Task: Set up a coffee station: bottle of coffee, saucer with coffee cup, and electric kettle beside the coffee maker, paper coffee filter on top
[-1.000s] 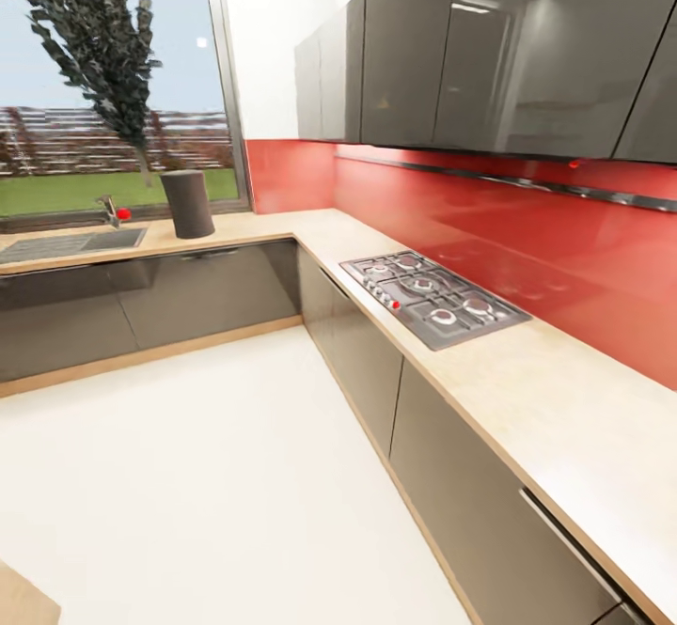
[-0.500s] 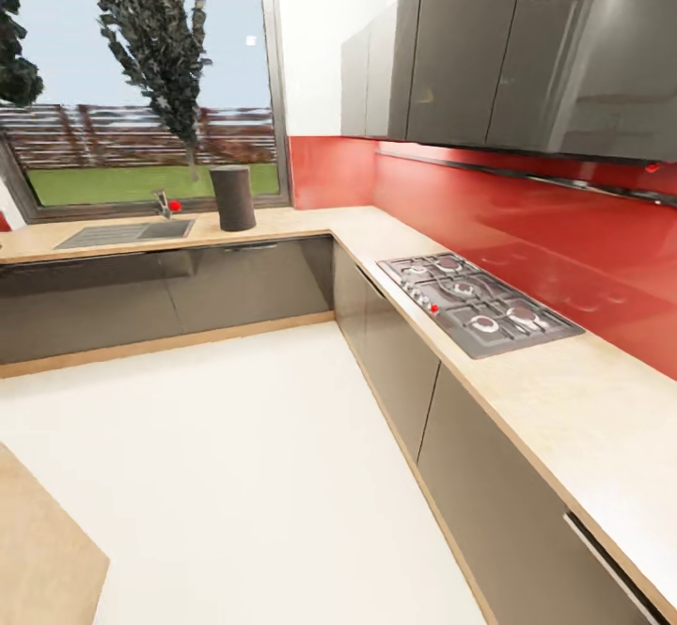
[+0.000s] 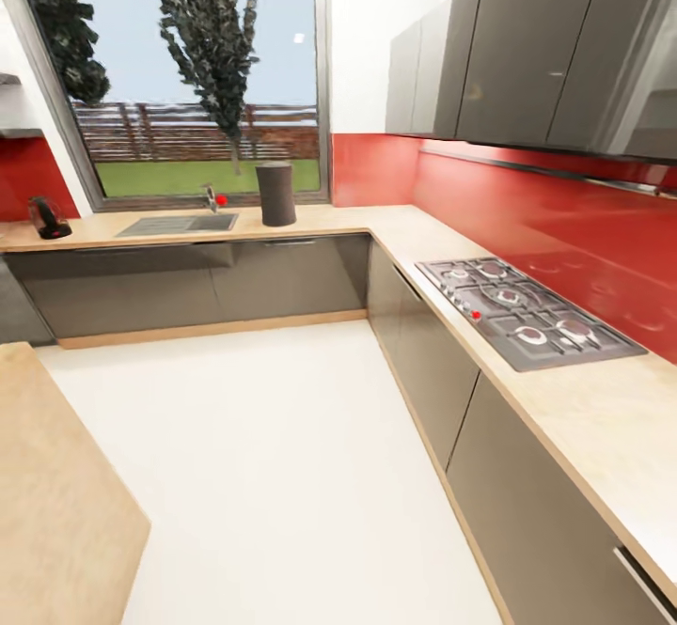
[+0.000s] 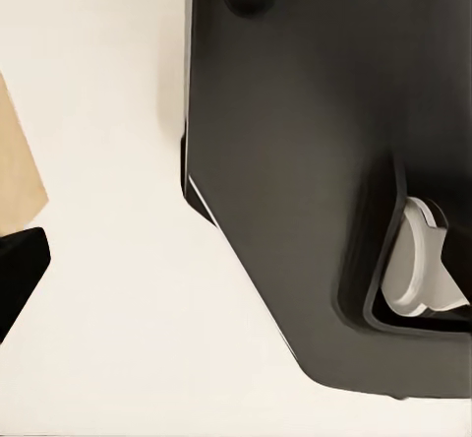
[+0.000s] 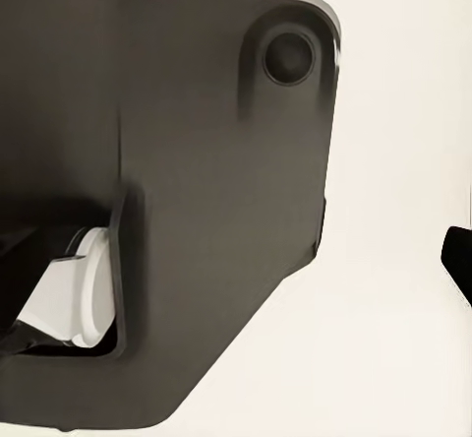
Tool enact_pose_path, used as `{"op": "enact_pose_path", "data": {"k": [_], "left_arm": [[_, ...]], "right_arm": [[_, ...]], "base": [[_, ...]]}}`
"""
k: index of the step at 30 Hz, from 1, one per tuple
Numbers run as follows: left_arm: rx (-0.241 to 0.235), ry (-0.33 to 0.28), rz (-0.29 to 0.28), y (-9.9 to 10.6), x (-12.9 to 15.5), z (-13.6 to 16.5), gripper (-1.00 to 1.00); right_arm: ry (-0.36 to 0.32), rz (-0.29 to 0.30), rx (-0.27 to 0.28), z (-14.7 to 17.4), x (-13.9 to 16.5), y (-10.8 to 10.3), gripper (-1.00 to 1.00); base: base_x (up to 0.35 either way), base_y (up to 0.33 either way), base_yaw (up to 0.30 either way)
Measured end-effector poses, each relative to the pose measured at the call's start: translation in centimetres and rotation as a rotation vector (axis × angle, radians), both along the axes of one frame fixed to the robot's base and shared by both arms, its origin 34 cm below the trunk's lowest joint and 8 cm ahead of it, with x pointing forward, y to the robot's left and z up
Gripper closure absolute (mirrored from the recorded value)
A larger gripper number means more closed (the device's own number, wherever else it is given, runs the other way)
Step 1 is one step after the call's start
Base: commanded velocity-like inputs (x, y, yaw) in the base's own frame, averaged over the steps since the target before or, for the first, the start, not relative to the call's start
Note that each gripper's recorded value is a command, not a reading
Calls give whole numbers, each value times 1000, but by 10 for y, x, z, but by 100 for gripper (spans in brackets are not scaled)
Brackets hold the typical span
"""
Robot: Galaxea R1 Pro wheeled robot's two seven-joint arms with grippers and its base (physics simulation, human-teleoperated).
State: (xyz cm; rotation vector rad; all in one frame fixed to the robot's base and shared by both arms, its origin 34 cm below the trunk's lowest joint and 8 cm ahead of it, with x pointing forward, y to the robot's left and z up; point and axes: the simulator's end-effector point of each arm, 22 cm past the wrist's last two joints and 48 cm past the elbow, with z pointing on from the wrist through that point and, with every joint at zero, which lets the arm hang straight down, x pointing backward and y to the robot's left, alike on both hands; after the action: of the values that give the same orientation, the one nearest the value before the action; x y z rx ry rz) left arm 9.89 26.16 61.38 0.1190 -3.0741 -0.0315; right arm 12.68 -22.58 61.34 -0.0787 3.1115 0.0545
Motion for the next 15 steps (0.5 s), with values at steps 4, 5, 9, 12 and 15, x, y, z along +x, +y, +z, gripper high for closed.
{"op": "enact_pose_path", "data": {"k": [4,5,9,12,15], "left_arm": [[0,0,0,0,-1,2,-100],[0,0,0,0,-1,2,-100],[0,-3,0,0,0,2,-100],[0,-7,0,0,1,2,-100],[0,-11,1,0,3,2,-100]], "right_arm": [[0,0,1,2,-1,0,-100],[-1,0,1,2,-1,0,-100],[-4,0,1,2,0,0,-100],[-8,0,1,2,2,0,-100],[-12,0,1,2,3,0,-100]], "base": [[0,0,285],[0,0,263],[0,0,228],[0,0,157],[0,0,124]]}}
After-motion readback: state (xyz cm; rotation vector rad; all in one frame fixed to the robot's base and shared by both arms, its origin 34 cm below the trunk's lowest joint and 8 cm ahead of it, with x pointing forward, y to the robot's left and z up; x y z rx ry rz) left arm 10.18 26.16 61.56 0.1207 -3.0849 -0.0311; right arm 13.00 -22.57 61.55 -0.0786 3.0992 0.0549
